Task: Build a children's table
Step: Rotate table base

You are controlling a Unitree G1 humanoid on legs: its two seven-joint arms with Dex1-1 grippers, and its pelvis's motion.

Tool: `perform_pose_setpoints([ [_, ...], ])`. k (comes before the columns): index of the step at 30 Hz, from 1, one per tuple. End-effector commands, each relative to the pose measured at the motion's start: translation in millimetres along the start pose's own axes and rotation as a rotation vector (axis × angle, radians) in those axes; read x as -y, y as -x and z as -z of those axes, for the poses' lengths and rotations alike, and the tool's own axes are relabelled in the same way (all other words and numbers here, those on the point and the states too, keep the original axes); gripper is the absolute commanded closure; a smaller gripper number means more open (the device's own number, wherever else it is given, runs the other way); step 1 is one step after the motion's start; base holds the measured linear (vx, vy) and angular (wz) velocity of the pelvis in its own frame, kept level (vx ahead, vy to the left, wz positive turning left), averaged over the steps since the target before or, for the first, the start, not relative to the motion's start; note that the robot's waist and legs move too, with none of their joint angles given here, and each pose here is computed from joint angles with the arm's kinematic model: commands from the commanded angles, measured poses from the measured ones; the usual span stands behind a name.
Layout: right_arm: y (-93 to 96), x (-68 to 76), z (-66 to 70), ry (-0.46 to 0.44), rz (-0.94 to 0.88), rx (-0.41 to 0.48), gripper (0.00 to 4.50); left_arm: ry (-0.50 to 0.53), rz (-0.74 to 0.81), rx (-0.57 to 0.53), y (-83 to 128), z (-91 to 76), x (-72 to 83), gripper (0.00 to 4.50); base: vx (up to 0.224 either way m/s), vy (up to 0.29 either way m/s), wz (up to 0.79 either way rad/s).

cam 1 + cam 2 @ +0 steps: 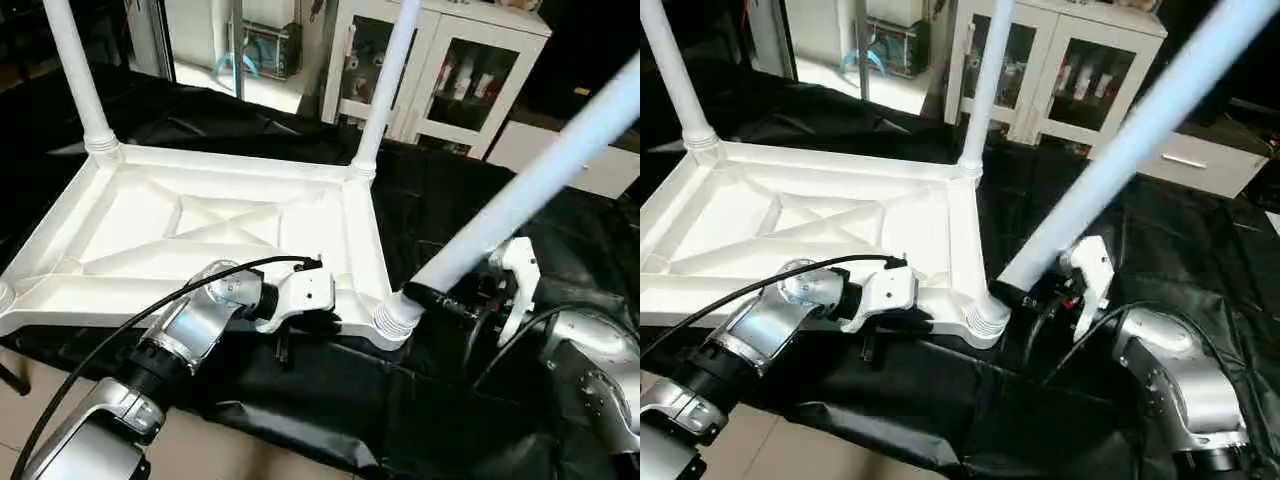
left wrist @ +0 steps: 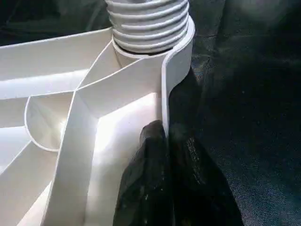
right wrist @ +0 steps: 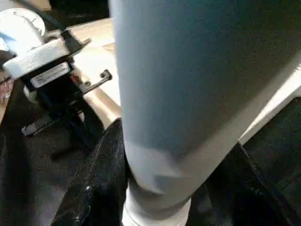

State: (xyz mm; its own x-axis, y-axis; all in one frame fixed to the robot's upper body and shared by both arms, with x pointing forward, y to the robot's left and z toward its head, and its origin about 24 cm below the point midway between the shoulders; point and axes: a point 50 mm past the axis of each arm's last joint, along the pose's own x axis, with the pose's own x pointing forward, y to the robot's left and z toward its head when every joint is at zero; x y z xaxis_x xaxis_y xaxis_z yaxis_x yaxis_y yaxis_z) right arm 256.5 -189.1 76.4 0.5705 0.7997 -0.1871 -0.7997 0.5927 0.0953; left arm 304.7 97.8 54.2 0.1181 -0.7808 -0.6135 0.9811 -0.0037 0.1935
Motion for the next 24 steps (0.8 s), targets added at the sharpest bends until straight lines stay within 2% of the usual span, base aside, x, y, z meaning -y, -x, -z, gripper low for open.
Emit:
perform_pose_setpoints([
  [1,5.8,-7.7,58.1,-0.103,0.0,-0.328,2.69,-0.017,0.008,0.021,1.0,-5.2,-0.8,4.5,0.0,0.0,0.0],
  [5,-2.5,-7.3,52.4,-0.067,-0.051,-0.385,2.69,-0.019,0.017,0.022,0.1,-5.8,0.1,4.5,0.0,0.0,0.0],
  [8,-6.2,-5.7,48.2,-0.076,-0.058,-0.387,2.69,-0.018,0.024,0.022,-0.2,-5.8,1.3,4.5,0.0,0.0,0.0],
  [10,-12.4,-1.9,41.0,-0.12,-0.053,-0.37,2.69,-0.016,0.031,0.023,-0.4,-5.8,2.6,4.5,0.0,0.0,0.0],
  [12,-15.3,2.1,39.6,-0.157,-0.038,-0.371,2.69,-0.015,0.032,0.024,-0.6,-5.9,3.1,4.5,0.0,0.0,0.0],
  [16,-13.9,8.7,52.3,-0.249,0.018,-0.397,2.69,-0.013,0.032,0.025,-0.8,-6.0,3.4,4.5,0.0,0.0,0.0],
  [19,-6.3,4.7,63.5,-0.259,0.02,-0.426,2.69,-0.011,0.029,0.027,-0.2,-5.8,3.9,4.5,0.0,0.0,0.0],
  [21,-4.9,3.3,65.5,-0.266,0.019,-0.43,2.69,-0.01,0.028,0.026,0.1,-5.6,4.1,4.5,0.0,0.0,0.0],
  [24,-3.8,-2.8,71.9,-0.234,0.016,-0.437,2.69,-0.009,0.027,0.025,0.6,-4.7,4.9,4.5,0.0,0.0,0.0],
])
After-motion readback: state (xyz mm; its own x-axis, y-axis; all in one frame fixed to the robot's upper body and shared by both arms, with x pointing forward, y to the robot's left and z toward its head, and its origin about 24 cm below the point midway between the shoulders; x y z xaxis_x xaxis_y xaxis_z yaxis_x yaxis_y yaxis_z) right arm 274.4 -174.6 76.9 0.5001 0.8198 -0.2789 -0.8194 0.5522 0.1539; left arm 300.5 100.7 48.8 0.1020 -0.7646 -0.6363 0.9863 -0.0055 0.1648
